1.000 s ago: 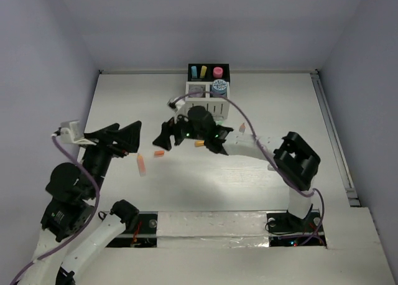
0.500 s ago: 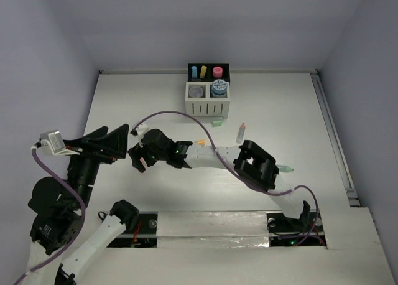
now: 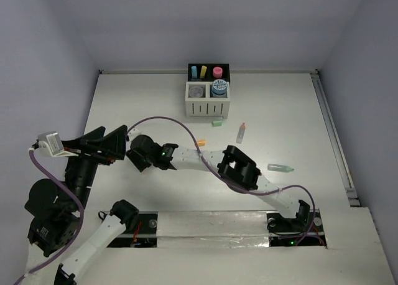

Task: Sort the stationery into containers
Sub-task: Pick up the pen from the center of the board.

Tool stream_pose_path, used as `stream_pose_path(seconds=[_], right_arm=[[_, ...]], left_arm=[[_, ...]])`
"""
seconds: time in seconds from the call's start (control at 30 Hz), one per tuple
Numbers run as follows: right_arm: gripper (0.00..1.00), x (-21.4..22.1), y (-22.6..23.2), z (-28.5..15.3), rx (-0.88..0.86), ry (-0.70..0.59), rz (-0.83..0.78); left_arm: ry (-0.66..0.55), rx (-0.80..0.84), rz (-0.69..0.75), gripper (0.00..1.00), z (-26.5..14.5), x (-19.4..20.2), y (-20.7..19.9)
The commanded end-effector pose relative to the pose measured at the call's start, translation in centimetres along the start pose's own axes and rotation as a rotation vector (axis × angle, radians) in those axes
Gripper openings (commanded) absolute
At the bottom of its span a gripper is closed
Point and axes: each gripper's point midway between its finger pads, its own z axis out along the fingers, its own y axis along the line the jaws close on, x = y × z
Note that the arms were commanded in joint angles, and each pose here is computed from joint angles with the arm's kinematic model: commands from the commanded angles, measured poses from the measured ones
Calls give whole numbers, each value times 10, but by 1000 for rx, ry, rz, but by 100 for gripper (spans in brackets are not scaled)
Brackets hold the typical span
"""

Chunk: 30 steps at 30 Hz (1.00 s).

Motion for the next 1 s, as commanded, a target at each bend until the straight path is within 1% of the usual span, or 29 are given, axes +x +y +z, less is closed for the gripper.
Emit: stream_pose_path(seconds=[0.0,0.03,0.1,0.13,0.2,0.23,0.27,0.3,0.33,0.37,0.4,0.43,0.5,0.57,0.63,0.67,0.7,0.73,0.77,0.8,0.83,0.87,0.9,0.97], right_arm=[[62,8,2,2,35,25,-36],[55,11,1,4,43,35,-39],[50,18,1,6,72,46,-65],[45,20,-2,7,85,47,-70],[40,25,1,8,94,49,-81],[34,26,0,9,97,48,-83],[30,26,-1,9,102,44,-81],[26,20,0,7,99,24,-72],[17,24,-1,7,103,25,-71],[14,21,0,5,96,15,-63],[11,2,4,-1,81,-35,-41],[7,2,5,-4,70,-42,-35],[5,-22,12,-13,35,-120,-6],[2,-47,17,-31,6,-187,37],[1,-81,21,-49,-20,-298,74],[1,-95,20,-69,-29,-340,89],[1,-116,21,-84,-46,-416,112],[1,-127,15,-96,-53,-451,136],[1,-155,9,-128,-71,-525,169],[1,-153,3,-136,-84,-541,184],[1,-159,-4,-148,-97,-566,217],[1,-183,-17,-182,-121,-634,246],[1,-169,-26,-185,-122,-639,262],[1,-171,-51,-206,-101,-677,292]], left_arm=[[-36,28,9,99,-2,-11,-6],[-36,27,9,99,-2,-11,-5],[-39,28,8,99,-1,-10,-5],[-38,26,8,99,0,-10,-5],[-42,26,8,99,0,-11,-5],[-40,25,11,99,0,-11,-5],[-38,24,13,99,1,-10,-5],[-39,24,13,99,0,-10,-5],[-39,22,15,99,1,-10,-5],[-39,22,15,99,1,-11,-5],[-37,20,16,99,1,-10,-5],[-35,20,16,99,2,-9,-5],[-23,21,17,99,4,-6,-5],[-8,29,17,99,6,-2,-7],[3,38,8,99,7,1,-9],[14,53,8,99,8,4,-12],[19,60,4,99,9,5,-14],[25,68,3,99,10,7,-15],[39,86,3,99,10,10,-19],[44,96,0,99,11,12,-20],[53,105,-6,99,11,15,-22],[64,120,-8,99,11,18,-24],[74,124,-9,99,12,22,-24],[121,144,-11,99,15,38,-26]])
